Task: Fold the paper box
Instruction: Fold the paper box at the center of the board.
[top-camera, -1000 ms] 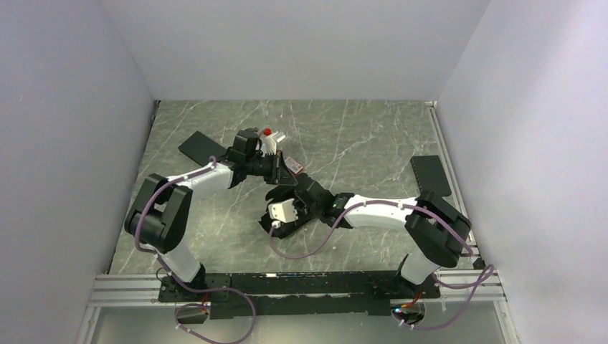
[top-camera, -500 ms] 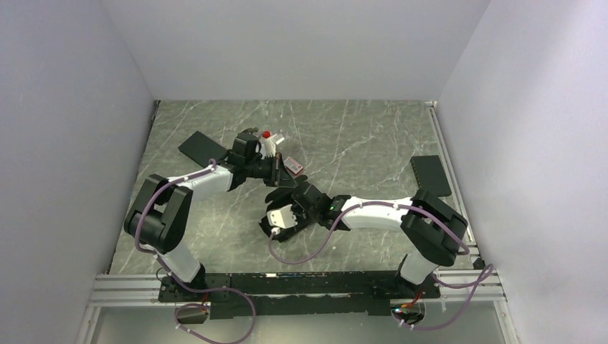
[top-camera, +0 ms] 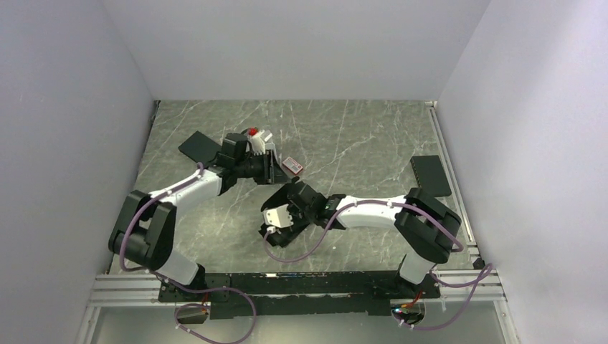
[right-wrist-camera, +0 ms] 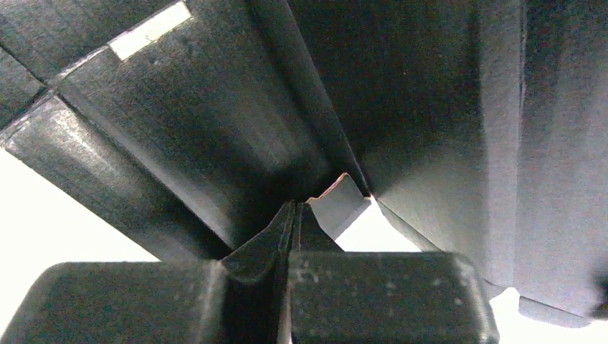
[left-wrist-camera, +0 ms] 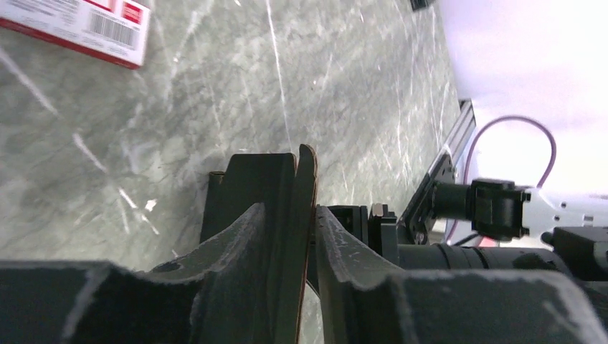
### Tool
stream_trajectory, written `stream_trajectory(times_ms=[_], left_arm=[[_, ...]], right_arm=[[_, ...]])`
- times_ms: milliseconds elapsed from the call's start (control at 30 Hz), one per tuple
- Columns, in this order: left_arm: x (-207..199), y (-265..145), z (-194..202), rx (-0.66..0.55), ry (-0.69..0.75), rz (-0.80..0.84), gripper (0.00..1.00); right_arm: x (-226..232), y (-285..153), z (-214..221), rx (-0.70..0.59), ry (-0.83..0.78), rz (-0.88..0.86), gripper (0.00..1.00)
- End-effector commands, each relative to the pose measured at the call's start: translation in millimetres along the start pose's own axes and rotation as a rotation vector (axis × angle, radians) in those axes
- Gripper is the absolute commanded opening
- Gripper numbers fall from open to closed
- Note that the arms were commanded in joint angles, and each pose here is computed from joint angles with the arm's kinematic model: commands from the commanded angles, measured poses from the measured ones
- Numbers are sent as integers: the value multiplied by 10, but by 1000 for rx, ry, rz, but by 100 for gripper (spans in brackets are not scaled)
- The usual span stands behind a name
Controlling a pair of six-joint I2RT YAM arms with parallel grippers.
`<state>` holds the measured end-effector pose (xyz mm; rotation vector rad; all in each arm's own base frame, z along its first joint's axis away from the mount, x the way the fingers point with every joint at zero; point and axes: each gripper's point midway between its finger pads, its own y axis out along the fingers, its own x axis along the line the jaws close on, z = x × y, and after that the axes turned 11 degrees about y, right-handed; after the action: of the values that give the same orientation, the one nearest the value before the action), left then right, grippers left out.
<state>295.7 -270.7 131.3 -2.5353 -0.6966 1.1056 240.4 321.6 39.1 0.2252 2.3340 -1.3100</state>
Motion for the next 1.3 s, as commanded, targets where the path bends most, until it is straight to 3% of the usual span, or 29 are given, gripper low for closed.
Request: stream_trajectory(times_ms=[0, 267, 400, 500, 600, 767, 1100, 1267], left_arm=[[91, -274, -228, -89, 26, -136, 40], [17, -1211, -509, -306, 113, -435, 62], [-272, -1710, -514, -482, 136, -473, 82], [-550, -1940, -428, -597, 155, -401, 92], [-829, -1944, -258, -591, 204, -260, 88], [-1231, -1736, 124, -399, 244, 31, 70], [-1514, -1871, 379, -356, 311, 152, 72], [-1733, -1944, 451, -394, 435, 280, 73]], right_arm=[[27, 38, -27, -4, 50, -32, 0], [-19, 5, -53, -18, 86, -30, 0], [-23, 5, -68, -24, 101, -40, 0], [-20, 8, -52, -25, 121, -55, 0], [-39, 5, -23, -27, 148, -66, 0], [-67, -30, -9, -41, 184, -82, 0], [-6, 6, 12, -41, 242, -145, 0], [-19, -1, 18, -46, 259, -151, 0]])
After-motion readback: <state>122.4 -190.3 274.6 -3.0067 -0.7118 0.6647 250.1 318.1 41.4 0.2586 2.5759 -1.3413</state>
